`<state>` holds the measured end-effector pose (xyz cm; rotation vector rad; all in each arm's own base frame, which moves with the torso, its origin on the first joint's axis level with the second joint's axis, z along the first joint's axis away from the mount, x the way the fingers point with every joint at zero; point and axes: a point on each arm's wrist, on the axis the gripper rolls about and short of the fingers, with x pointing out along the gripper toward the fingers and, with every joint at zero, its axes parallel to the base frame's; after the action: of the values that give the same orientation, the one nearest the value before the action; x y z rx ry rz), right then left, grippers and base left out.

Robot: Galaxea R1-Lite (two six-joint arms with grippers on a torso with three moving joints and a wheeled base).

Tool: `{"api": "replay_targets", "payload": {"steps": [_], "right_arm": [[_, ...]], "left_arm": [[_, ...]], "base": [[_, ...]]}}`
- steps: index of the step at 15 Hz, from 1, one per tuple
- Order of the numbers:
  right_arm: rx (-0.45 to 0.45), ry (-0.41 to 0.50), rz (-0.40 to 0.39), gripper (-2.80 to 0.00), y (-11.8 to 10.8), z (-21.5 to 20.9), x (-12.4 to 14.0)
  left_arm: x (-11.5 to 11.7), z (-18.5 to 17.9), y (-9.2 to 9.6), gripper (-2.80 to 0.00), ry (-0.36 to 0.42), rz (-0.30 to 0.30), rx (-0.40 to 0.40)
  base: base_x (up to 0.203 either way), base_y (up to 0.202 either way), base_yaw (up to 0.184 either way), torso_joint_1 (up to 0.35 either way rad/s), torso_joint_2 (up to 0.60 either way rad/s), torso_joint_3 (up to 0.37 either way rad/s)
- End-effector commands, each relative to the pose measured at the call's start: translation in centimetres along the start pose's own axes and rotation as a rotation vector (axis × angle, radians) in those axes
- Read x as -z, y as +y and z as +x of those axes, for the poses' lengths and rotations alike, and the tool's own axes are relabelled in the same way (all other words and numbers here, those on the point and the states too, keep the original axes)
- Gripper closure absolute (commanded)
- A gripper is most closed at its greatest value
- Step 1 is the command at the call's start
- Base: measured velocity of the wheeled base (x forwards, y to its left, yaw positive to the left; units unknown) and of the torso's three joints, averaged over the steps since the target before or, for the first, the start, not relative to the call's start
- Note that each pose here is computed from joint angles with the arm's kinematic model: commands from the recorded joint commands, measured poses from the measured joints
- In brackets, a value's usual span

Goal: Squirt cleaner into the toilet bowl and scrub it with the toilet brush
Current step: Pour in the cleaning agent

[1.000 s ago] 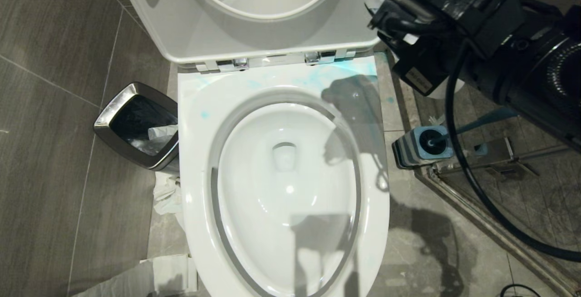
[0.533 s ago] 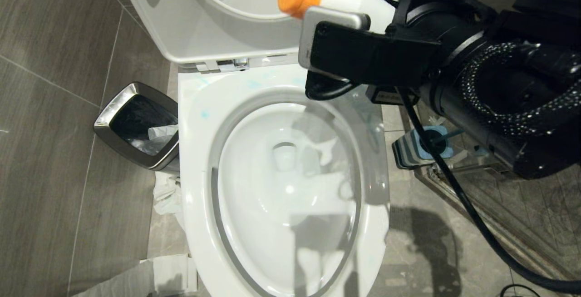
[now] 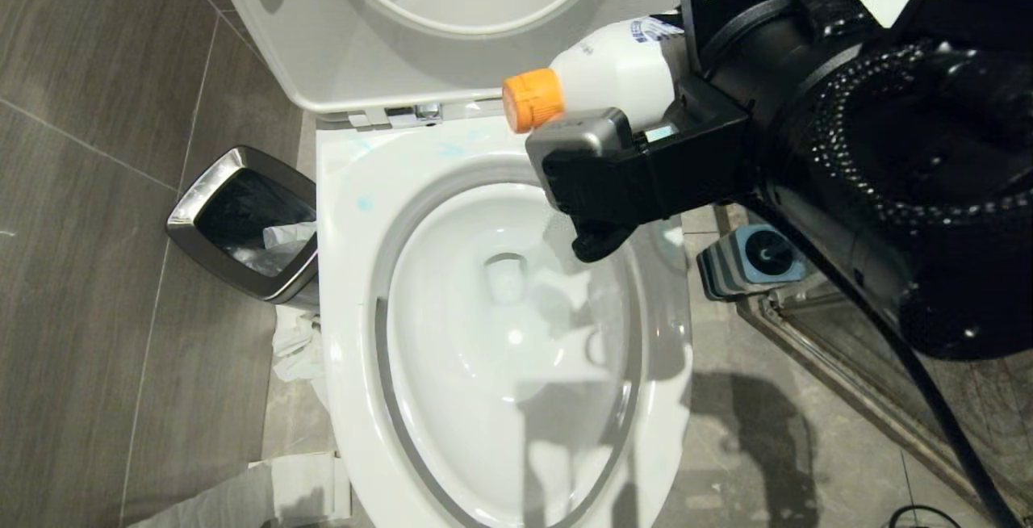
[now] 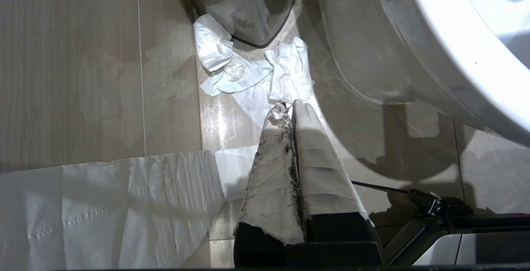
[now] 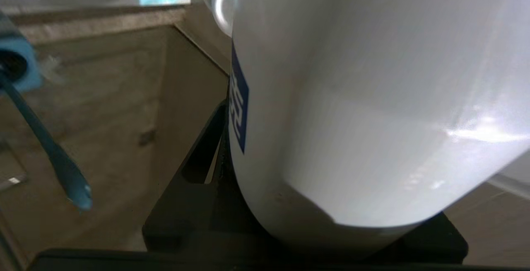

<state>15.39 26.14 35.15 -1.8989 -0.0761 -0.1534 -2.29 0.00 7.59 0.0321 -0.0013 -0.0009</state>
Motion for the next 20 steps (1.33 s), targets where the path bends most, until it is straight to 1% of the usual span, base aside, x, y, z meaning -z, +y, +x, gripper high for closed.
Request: {"api": "replay_targets", "payload": {"steps": [1, 2, 5, 9, 10, 12, 15, 20], "right_arm": [[-0.005, 0.002, -0.106, 0.0, 0.1, 0.0, -0.8], [-0.006, 0.001, -0.157, 0.0, 0.1, 0.0, -0.9], [-0.003, 0.004, -0.26, 0.0, 0.3, 0.2, -1.4], [0.03, 0.035, -0.423, 0.0, -0.4, 0.2, -0.8], [0.047, 0.051, -0.418, 0.0, -0.7, 0.2, -0.6], [0.08, 0.071, -0.341, 0.0, -1.1, 0.0, -0.5], [0.114, 0.073, -0.265, 0.0, -1.6, -0.6, -1.0], [0.132, 0.039, -0.251, 0.0, -1.8, -1.6, -2.1]], "left_arm": [[0.0, 0.0, 0.0, 0.0, 0.001, 0.001, 0.001], [0.0, 0.0, 0.0, 0.0, 0.0, 0.003, 0.004], [0.0, 0.0, 0.0, 0.0, 0.0, 0.0, 0.001], [0.0, 0.0, 0.0, 0.0, -0.002, 0.0, 0.001], [0.0, 0.0, 0.0, 0.0, 0.0, 0.0, 0.001], [0.0, 0.0, 0.0, 0.0, -0.001, 0.002, 0.001], [0.0, 0.0, 0.0, 0.0, -0.002, 0.007, 0.006], [0.0, 0.0, 0.0, 0.0, -0.001, 0.006, 0.008]], "base": [[0.0, 0.0, 0.0, 0.0, 0.0, 0.0], [0.0, 0.0, 0.0, 0.0, 0.0, 0.0], [0.0, 0.0, 0.0, 0.0, 0.0, 0.0], [0.0, 0.0, 0.0, 0.0, 0.0, 0.0], [0.0, 0.0, 0.0, 0.0, 0.0, 0.0], [0.0, 0.0, 0.0, 0.0, 0.0, 0.0], [0.0, 0.0, 0.0, 0.0, 0.0, 0.0], [0.0, 0.0, 0.0, 0.0, 0.0, 0.0]]}}
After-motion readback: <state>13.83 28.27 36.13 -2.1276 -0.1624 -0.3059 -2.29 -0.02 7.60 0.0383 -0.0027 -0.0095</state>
